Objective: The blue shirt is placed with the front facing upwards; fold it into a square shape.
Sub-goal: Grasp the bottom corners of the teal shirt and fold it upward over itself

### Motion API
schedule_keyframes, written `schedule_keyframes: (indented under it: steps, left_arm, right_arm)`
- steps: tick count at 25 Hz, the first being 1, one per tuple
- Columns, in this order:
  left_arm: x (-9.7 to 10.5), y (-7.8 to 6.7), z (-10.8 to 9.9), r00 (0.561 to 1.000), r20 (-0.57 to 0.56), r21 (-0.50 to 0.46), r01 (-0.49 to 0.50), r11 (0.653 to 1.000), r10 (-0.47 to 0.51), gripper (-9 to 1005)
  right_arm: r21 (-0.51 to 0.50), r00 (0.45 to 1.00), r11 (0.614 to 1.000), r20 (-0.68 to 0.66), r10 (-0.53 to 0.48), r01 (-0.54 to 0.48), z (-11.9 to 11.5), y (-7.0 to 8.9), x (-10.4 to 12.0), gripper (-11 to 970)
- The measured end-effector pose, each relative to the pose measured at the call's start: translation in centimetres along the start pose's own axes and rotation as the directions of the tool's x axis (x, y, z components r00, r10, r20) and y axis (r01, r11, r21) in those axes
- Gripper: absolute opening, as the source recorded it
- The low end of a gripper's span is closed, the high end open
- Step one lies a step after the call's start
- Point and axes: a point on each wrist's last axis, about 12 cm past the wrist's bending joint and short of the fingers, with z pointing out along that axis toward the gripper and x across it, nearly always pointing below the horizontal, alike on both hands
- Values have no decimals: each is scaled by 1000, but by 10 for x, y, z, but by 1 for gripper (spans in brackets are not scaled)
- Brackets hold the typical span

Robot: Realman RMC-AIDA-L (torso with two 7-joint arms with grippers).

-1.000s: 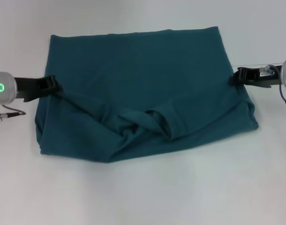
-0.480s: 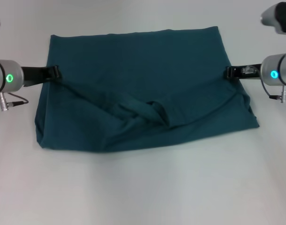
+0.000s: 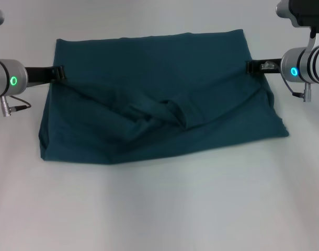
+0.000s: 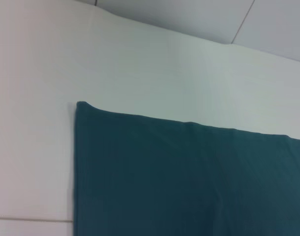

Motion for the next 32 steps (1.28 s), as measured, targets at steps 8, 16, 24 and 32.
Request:
schedule_keyframes:
  steps: [8,16,24,32]
  left_arm:
    - [-4,-1,2,999,50,-35,-8,999,10,100]
    - [-3,-2,5,998,65,-52,-4,999,8,103]
    - [9,-7,10,998,29,-60,-59,996,61,106]
    - [21,-19,17,993,27,-62,-109,992,111,110]
  right_arm:
    - [23,999,1000,33,5,-6,0,-3,-3,26]
    - [31,999,1000,42,-7,5,2,0,-4,26]
    - [21,998,999,29,-49,48,4,7,-2,27]
    - [11,988,988,-24,-155,155,9,18,10,27]
